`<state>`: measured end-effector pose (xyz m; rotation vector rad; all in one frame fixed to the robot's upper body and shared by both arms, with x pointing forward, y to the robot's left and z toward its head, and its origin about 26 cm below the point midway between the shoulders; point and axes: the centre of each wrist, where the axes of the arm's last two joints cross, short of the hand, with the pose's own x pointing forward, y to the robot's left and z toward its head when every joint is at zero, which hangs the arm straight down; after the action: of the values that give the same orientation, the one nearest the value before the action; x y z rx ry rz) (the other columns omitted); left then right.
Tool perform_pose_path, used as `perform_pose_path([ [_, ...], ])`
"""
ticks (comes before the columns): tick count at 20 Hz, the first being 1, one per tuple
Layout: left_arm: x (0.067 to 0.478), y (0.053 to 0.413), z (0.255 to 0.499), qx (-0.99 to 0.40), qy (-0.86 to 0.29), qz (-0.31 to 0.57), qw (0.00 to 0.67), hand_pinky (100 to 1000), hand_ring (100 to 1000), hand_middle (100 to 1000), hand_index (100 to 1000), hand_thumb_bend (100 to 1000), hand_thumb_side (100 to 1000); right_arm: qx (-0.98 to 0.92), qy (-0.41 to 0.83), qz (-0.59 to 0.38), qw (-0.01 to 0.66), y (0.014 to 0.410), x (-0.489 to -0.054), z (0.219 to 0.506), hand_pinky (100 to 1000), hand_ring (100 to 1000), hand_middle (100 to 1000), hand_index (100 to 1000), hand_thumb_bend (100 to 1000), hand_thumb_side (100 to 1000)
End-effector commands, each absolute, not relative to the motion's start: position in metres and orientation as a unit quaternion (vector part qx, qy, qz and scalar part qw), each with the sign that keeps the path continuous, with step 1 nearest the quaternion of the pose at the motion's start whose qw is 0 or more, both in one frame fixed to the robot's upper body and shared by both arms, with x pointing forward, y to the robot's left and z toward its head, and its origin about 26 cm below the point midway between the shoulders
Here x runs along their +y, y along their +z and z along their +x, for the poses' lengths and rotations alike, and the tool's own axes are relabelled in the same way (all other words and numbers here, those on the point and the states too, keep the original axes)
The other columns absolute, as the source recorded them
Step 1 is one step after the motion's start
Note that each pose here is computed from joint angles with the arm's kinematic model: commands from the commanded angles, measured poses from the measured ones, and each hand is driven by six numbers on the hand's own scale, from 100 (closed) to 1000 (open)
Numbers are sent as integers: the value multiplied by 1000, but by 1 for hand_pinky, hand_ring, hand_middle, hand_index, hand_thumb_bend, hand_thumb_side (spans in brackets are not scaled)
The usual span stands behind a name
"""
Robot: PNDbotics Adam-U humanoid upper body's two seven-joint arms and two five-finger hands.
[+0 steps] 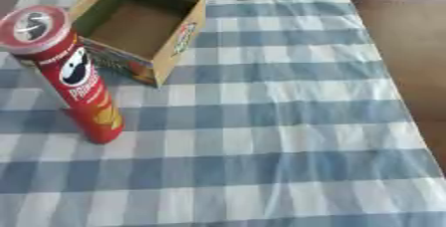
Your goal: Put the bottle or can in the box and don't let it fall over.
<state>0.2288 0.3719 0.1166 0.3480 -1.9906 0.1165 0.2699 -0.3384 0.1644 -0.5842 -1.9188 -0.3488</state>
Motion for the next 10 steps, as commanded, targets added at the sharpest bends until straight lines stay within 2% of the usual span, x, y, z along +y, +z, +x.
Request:
perform_pose_path([
  [1,367,131,235,-839,4,130,529,1000,1000,899,855,873,144,-812,-136,-245,512,175,-339,269,862,1000,908,826,100,836],
  [10,351,150,254,-833,-40,108,541,1000,1000,892,860,896,148,-812,-134,-242,514,175,-338,269,863,1000,908,821,100,837],
])
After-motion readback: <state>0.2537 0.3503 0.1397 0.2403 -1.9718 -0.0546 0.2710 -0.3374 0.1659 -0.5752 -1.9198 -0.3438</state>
